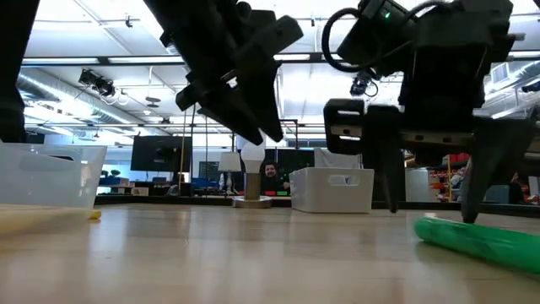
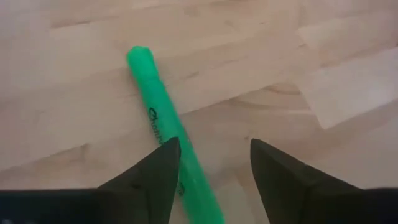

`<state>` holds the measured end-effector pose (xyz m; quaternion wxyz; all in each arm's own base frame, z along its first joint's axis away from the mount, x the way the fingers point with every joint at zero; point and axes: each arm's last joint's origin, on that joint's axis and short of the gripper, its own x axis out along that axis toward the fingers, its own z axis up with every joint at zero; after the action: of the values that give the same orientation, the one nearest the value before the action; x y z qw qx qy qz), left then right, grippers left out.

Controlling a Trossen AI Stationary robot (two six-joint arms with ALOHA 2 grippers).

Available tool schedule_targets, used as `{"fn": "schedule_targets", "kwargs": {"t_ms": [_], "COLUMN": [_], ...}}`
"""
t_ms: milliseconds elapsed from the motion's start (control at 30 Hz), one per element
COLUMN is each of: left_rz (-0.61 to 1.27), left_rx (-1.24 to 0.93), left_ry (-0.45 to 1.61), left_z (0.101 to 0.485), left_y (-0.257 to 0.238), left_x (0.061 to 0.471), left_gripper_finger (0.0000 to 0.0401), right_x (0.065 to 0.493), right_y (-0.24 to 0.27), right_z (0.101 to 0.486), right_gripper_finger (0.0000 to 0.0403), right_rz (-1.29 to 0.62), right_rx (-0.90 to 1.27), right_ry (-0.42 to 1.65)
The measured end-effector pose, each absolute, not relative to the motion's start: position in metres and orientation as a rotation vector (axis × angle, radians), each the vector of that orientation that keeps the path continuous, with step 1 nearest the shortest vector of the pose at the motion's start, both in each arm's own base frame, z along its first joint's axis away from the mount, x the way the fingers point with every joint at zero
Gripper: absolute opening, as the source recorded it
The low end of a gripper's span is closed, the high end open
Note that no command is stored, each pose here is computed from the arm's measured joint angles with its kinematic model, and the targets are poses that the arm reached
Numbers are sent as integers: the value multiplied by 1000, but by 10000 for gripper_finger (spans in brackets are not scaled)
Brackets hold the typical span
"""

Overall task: Pick & Place Markers
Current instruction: Put the green highlighter pen into the white bin

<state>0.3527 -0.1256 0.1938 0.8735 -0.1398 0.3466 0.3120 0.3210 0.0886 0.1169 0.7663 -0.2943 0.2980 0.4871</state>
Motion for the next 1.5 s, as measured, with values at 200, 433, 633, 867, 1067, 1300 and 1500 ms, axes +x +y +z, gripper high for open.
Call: {"fn": "schedule_targets", "kwargs": {"t_ms": [200, 433, 633, 867, 1067, 1300, 1500], "left_rz": [652, 647, 646, 656, 679, 681, 678], "left_rx": [-293, -287, -279, -250, -220, -217, -230], "left_ry": [718, 717, 710, 682, 620, 574, 558], "left_z": [194, 194, 195, 195, 197, 199, 200], "left_y": [-125, -128, -131, -137, -143, -149, -150], "left_x": [353, 352, 351, 348, 346, 346, 348], "left_gripper_finger": [177, 177, 177, 177, 177, 177, 177], "right_x": [317, 319, 319, 310, 255, 160, 101], "right_y": [84, 83, 80, 71, 90, 122, 164], "right_z": [112, 112, 107, 134, 203, 260, 265], "right_gripper_finger": [179, 156, 78, 49, 49, 49, 49], "right_rz": [1042, 1004, 942, 579, 442, 305, 257], "right_rx": [-683, -655, -555, -429, -286, 250, 459], "right_ry": [721, 731, 806, 985, 1063, 1274, 1451]}}
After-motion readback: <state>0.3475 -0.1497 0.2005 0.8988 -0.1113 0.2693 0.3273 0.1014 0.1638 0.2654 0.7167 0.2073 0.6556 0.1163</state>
